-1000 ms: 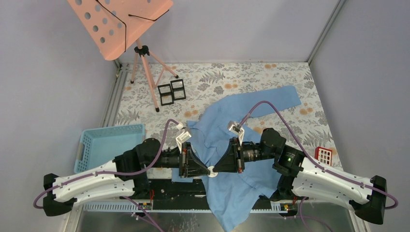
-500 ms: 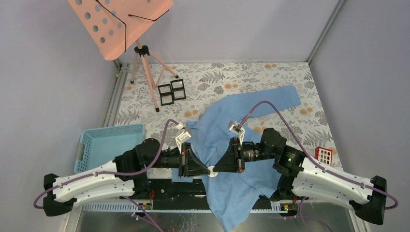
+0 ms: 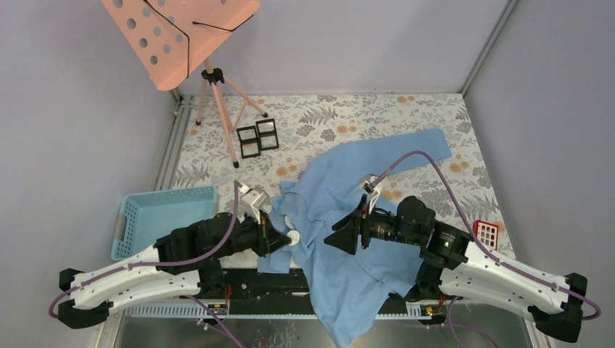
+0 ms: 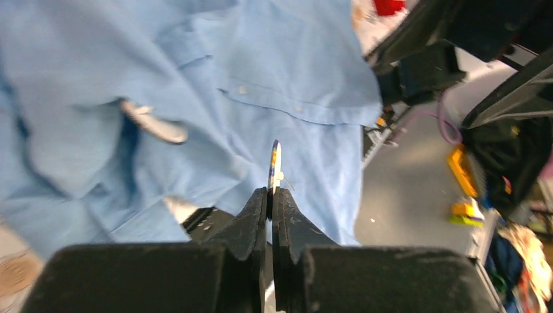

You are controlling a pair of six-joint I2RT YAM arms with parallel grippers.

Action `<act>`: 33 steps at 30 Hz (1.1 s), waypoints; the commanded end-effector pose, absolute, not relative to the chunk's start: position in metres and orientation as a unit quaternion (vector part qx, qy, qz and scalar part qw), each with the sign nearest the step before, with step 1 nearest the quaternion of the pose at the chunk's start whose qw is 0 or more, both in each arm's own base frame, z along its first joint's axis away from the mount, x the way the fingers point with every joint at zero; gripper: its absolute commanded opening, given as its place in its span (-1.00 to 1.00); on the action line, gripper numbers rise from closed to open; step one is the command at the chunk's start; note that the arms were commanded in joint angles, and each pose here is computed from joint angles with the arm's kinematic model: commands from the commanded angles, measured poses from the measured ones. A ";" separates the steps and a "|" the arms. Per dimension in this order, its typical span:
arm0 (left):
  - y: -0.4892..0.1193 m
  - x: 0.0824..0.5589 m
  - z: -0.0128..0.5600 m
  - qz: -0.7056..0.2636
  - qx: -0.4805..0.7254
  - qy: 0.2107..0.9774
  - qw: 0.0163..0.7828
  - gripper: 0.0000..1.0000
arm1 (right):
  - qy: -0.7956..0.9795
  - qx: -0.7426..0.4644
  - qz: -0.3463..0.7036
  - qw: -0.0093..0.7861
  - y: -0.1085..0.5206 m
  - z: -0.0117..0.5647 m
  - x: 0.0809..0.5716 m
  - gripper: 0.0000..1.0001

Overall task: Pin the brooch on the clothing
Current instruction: Adjust the brooch.

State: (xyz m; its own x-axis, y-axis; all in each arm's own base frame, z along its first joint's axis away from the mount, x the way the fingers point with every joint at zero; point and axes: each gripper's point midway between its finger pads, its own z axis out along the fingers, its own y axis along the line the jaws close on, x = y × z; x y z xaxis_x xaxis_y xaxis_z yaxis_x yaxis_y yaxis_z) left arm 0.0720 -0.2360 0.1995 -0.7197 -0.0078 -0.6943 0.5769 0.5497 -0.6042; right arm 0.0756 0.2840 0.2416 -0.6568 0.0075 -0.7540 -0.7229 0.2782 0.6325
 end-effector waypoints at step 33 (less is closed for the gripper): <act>-0.227 0.100 0.169 -0.265 0.030 0.906 0.329 -1.00 | 0.791 -0.238 0.368 0.427 0.350 0.128 0.094 -0.05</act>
State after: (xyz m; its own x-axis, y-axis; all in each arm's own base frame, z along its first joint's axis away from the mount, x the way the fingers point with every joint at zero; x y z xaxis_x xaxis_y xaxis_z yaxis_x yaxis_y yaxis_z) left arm 0.0914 -0.2120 0.1446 -0.8034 -0.0244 -0.5949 0.2543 0.8894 -0.3799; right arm 0.0894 0.3330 0.1038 -0.5459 -0.1420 -0.8257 -0.6892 0.6366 0.3462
